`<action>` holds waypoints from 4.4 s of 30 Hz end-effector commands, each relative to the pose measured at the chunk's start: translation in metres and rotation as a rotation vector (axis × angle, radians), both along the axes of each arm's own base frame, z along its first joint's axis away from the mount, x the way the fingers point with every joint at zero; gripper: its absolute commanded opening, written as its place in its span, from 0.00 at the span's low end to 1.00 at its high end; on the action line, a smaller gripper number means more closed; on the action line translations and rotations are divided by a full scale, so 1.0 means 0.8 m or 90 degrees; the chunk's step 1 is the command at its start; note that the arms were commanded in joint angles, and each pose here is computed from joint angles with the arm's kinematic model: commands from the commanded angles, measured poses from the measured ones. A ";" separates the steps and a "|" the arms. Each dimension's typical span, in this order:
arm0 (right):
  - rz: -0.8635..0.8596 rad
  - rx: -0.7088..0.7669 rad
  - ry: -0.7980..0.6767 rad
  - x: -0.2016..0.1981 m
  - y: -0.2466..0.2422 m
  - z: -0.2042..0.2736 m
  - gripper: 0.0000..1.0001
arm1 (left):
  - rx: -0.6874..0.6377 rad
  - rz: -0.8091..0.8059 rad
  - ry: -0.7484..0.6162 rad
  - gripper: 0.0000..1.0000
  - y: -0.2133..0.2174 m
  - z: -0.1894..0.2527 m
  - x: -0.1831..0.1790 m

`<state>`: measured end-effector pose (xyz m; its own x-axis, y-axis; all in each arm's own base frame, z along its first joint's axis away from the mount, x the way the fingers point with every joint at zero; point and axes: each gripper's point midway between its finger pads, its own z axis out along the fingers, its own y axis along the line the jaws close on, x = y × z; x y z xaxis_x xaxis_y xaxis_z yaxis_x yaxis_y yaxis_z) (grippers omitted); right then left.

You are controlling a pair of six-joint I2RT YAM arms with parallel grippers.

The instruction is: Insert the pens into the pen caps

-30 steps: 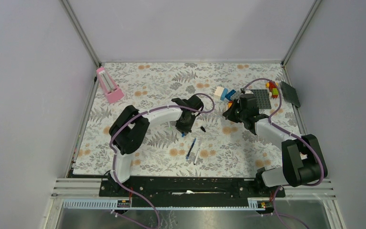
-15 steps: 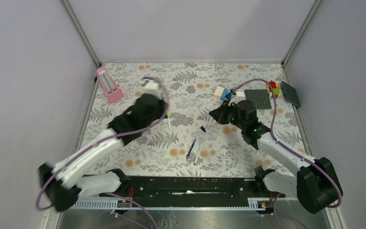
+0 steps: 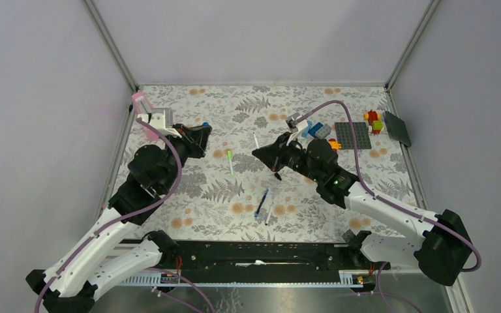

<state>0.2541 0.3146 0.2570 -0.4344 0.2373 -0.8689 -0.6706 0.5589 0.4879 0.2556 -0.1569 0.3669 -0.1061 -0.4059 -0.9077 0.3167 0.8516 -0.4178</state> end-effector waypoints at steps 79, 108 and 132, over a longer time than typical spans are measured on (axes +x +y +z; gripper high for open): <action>0.152 0.033 -0.156 -0.058 0.075 0.084 0.00 | -0.235 -0.443 -0.041 0.00 -0.067 0.011 -0.023; 0.143 0.030 -0.168 -0.052 0.077 0.094 0.00 | -0.230 -0.451 -0.030 0.00 -0.070 0.004 -0.023; 0.104 0.037 -0.179 -0.028 0.087 0.106 0.00 | -0.241 -0.452 -0.026 0.00 -0.070 0.000 -0.023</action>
